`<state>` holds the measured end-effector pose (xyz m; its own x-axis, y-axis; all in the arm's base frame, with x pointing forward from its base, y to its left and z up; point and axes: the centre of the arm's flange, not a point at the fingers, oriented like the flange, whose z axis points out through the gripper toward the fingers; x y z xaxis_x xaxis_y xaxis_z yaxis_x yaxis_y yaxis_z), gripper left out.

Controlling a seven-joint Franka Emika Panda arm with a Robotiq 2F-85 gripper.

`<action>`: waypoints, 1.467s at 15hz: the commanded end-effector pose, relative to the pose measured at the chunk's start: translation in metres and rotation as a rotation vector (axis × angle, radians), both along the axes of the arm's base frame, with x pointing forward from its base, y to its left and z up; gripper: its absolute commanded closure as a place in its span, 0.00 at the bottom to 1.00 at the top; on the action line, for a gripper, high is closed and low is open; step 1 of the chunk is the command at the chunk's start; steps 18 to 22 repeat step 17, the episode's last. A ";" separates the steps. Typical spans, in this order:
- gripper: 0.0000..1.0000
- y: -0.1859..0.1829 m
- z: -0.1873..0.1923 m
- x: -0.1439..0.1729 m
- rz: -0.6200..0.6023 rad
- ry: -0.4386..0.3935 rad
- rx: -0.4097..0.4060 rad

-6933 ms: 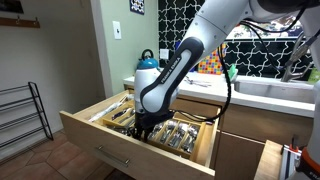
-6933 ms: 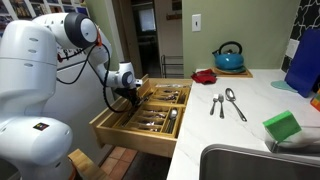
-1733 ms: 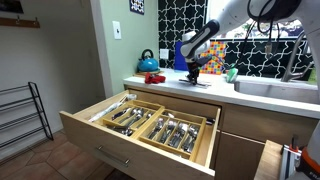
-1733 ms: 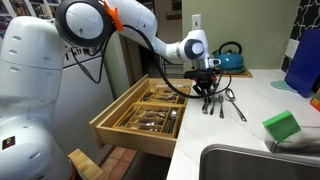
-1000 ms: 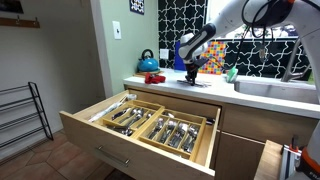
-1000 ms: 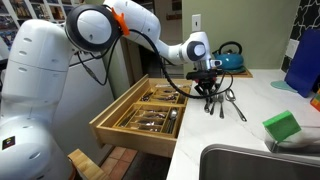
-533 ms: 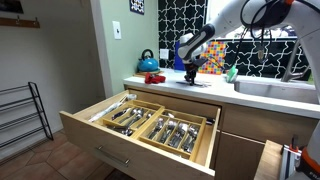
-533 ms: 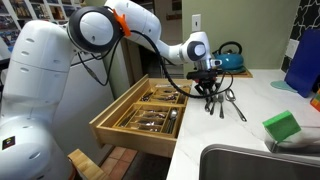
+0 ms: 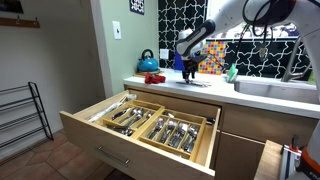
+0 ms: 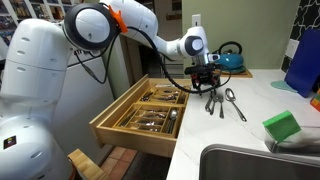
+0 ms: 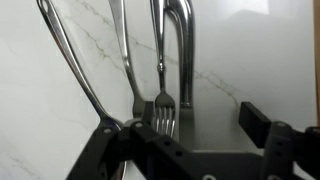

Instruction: Remove the knife from the drawer

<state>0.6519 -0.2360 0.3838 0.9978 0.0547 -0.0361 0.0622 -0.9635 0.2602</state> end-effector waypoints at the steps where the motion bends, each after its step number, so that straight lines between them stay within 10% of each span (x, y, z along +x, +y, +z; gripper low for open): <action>1: 0.00 0.038 0.040 -0.029 -0.031 0.021 0.061; 13: 0.00 0.273 0.107 -0.071 -0.010 0.004 0.233; 22: 0.00 0.276 0.112 -0.058 0.007 0.017 0.227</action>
